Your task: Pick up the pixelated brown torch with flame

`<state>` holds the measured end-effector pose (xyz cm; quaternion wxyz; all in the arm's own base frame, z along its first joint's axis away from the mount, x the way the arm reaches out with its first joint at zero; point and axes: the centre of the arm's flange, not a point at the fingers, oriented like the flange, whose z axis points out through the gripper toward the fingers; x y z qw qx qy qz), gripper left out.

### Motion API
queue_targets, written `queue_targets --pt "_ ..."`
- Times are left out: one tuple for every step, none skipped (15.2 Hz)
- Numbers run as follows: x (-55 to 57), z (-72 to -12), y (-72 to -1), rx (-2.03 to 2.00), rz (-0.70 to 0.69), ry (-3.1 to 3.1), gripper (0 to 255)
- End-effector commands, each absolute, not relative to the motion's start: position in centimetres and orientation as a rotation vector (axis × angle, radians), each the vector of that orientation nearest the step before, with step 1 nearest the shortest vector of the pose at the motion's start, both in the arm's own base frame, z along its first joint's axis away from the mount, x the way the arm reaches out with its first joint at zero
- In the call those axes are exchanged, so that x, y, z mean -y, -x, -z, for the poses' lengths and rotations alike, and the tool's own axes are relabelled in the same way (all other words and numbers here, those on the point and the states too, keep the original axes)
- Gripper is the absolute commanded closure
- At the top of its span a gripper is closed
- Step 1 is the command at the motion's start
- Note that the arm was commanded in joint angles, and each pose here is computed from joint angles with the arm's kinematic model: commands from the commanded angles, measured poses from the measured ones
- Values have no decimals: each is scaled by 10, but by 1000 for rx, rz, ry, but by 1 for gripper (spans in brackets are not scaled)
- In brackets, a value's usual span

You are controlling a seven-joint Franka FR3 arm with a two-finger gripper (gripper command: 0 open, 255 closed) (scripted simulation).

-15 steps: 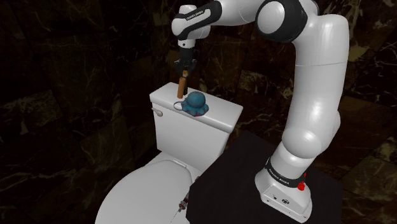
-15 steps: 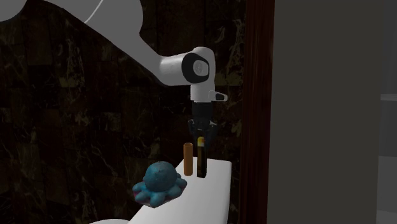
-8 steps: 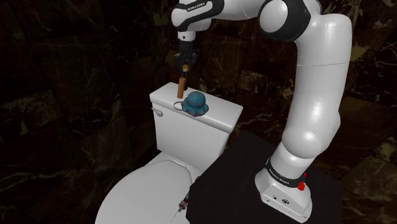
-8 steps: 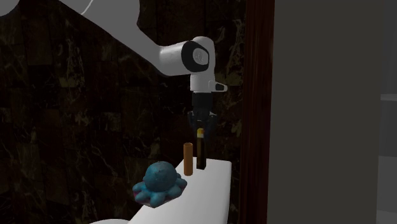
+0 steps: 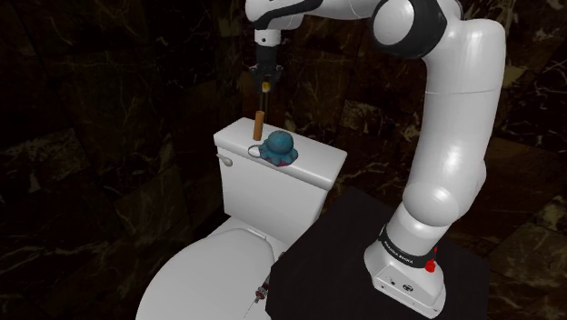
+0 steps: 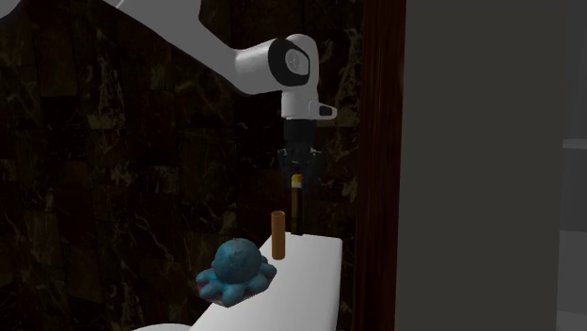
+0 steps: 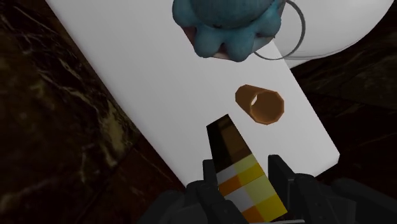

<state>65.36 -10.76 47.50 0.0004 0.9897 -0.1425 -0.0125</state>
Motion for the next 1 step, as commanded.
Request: queue_targets --pt "108 -478 -654 448 40 -3108 255"
